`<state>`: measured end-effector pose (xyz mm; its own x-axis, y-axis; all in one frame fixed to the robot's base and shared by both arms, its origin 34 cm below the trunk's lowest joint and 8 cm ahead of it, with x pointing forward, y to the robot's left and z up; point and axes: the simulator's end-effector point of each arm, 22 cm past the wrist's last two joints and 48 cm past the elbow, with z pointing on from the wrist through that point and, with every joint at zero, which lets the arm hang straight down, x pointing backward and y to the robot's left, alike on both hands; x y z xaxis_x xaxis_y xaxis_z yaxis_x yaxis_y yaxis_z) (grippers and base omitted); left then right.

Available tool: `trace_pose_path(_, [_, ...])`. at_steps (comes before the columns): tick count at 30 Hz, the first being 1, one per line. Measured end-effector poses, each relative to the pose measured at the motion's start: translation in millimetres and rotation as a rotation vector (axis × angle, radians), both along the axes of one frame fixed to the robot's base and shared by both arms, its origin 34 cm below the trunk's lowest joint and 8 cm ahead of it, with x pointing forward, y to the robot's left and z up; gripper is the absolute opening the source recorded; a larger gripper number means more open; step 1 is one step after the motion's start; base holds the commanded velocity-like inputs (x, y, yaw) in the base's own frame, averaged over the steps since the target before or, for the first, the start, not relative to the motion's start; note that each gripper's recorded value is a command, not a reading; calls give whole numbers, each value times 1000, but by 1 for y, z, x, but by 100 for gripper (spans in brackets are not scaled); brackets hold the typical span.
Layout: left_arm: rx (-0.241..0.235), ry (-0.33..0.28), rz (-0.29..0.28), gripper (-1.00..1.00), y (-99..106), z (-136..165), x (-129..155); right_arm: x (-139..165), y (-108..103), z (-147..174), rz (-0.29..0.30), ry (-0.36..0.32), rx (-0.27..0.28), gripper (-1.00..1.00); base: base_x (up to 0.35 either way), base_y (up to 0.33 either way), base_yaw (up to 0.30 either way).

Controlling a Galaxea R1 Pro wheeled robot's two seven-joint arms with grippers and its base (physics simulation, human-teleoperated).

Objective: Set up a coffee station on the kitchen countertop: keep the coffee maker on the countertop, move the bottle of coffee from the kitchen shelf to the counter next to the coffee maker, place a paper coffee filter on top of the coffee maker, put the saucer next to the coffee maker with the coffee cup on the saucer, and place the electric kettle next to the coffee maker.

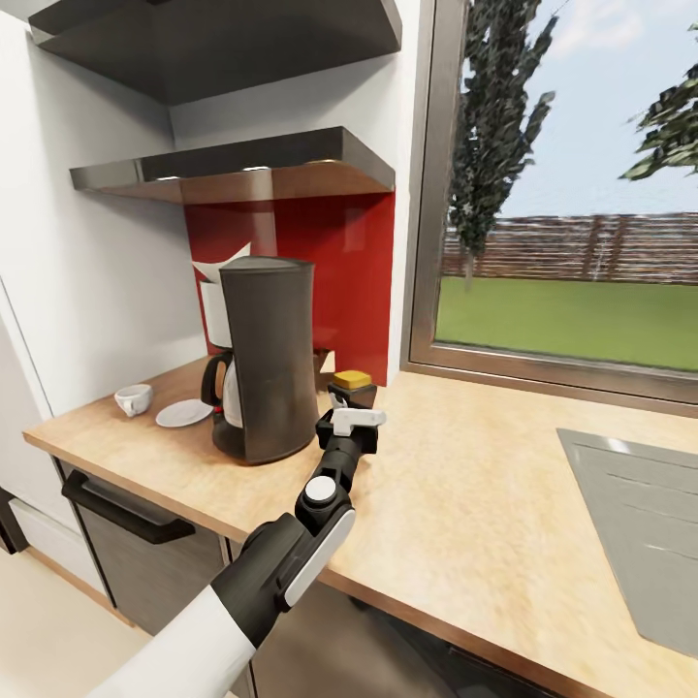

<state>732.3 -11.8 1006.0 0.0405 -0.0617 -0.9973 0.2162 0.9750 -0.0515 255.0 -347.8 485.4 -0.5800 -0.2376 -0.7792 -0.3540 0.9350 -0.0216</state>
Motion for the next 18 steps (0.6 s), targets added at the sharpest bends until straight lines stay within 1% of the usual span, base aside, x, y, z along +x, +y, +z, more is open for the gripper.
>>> trace_pose_path(8, [0,0,0,-100,0,0,0,0,0,0,0,0,0,100,83,0,0])
trace_pose_path(18, [0,0,0,-100,0,0,0,0,0,0,0,0,0,100,7,0,0])
